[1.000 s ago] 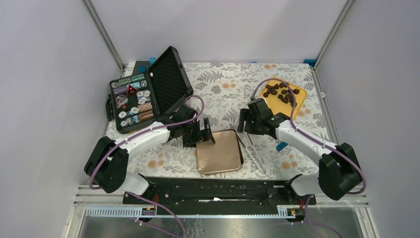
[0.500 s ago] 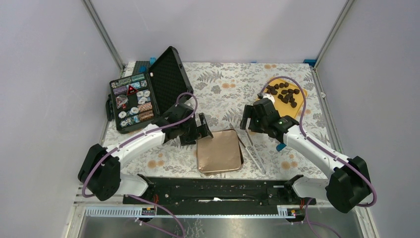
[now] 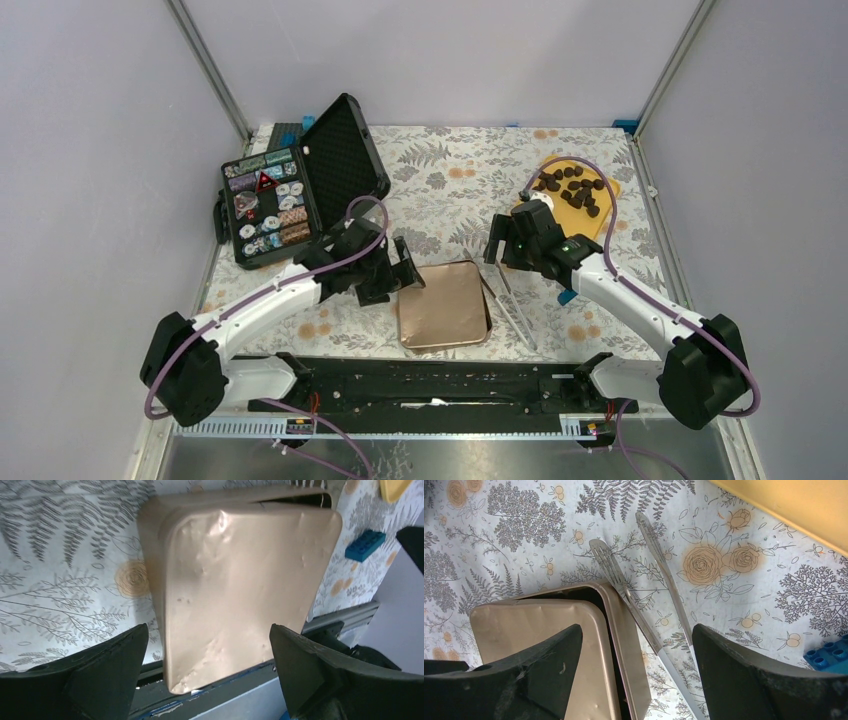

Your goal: Pack the chocolate

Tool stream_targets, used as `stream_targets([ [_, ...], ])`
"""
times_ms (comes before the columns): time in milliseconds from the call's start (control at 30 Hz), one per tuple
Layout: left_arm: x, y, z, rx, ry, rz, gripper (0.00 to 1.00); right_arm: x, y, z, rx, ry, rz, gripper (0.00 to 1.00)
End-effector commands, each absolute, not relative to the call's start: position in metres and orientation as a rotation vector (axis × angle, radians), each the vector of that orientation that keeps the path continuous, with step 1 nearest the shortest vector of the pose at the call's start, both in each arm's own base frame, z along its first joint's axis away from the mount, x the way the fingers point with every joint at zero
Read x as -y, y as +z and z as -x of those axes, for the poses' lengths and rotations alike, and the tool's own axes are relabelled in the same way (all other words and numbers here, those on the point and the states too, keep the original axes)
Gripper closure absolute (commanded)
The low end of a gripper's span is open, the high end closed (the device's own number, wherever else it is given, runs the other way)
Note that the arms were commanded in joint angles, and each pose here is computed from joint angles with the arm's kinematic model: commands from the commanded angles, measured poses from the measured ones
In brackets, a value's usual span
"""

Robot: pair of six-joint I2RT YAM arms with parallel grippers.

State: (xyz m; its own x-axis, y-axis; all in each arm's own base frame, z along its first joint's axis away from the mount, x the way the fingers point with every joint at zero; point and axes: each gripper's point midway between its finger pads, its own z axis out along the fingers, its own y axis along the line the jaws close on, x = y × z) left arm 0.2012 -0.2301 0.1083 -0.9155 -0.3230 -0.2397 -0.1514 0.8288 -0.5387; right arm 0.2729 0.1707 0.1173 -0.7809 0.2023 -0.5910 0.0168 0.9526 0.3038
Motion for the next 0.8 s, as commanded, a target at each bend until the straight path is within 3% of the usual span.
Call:
stream_targets([
  [0,0.242,0.107,-0.183,-2.735,-0.793,0.299,0.01,-0.176,0.116,-0.273,-2.445,0.387,-0.141,0.12],
  [400,0.26,0.103,-0.175,-2.787,-0.816,0.222,0.01,-0.183,0.105,-0.264,-2.501,0.431,-0.096,0.12],
  [767,0.267,0.107,-0.173,-2.798,-0.87,0.201,0.01,-0.218,0.083,-0.218,-2.624,0.794,-0.093,0.12],
])
